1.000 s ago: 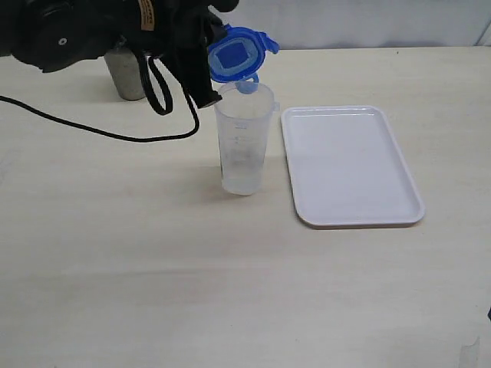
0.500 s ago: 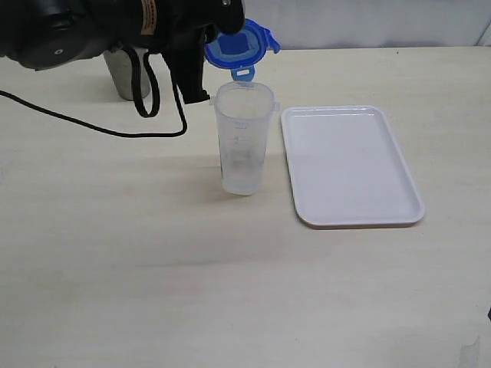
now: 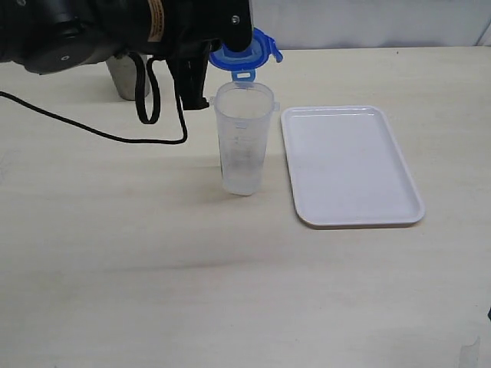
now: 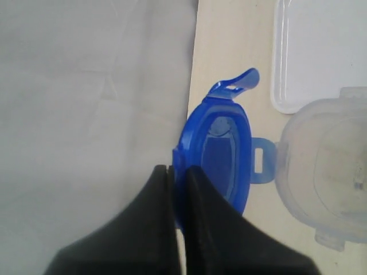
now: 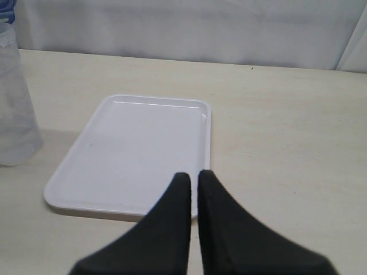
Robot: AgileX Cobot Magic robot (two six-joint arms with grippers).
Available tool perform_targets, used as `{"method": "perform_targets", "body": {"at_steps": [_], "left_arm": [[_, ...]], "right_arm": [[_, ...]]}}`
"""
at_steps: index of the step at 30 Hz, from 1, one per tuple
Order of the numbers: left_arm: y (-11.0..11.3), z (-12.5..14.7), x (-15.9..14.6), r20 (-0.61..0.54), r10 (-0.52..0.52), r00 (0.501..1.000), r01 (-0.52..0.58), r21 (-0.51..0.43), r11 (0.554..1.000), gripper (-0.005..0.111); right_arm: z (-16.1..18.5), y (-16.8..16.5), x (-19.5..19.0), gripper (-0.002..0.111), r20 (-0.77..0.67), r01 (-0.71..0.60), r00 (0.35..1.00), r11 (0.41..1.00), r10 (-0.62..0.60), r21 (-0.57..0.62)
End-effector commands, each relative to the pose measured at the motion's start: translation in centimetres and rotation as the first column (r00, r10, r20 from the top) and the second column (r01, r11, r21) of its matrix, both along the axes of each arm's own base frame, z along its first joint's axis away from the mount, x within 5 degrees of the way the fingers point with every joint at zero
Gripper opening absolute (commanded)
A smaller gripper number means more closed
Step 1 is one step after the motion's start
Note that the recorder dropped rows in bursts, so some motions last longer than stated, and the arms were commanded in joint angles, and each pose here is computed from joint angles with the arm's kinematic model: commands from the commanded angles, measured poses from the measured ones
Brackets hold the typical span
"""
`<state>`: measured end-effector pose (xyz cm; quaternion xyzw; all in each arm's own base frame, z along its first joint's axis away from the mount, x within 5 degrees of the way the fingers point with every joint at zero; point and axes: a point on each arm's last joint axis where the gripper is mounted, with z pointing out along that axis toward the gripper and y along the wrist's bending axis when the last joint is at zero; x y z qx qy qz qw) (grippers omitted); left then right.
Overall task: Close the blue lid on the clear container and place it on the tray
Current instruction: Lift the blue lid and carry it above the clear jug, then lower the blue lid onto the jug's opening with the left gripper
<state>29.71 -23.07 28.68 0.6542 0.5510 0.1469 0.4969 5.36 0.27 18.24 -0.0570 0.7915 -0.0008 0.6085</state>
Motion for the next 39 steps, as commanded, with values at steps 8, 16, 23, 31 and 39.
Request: {"method": "perform_targets", "body": {"at_steps": [8, 16, 23, 31, 39], "left_arm": [[-1.2, 0.0, -1.3, 0.004, -0.04, 0.999, 0.04, 0.052, 0.998, 0.0], [-1.0, -0.1, -1.2, -0.007, -0.027, 1.0, 0.028, 0.061, 0.998, 0.0], [-1.1, -0.1, -1.2, -0.005, -0.03, 1.0, 0.03, 0.058, 0.998, 0.0], [-1.4, 0.2, -1.3, 0.018, -0.062, 0.998, 0.062, 0.025, 0.998, 0.0], [-1.4, 0.2, -1.3, 0.018, -0.061, 0.998, 0.061, 0.027, 0.998, 0.0]], "right_arm": [[0.0, 0.0, 0.0, 0.005, 0.005, 0.004, 1.0, 1.0, -0.004, -0.005], [0.0, 0.0, 0.0, 0.005, 0.005, 0.004, 1.0, 1.0, -0.004, -0.005], [0.0, 0.0, 0.0, 0.005, 0.005, 0.004, 1.0, 1.0, -0.004, -0.005], [0.0, 0.0, 0.0, 0.005, 0.005, 0.004, 1.0, 1.0, -0.004, -0.005], [0.0, 0.0, 0.0, 0.005, 0.005, 0.004, 1.0, 1.0, -0.004, -0.005]]}}
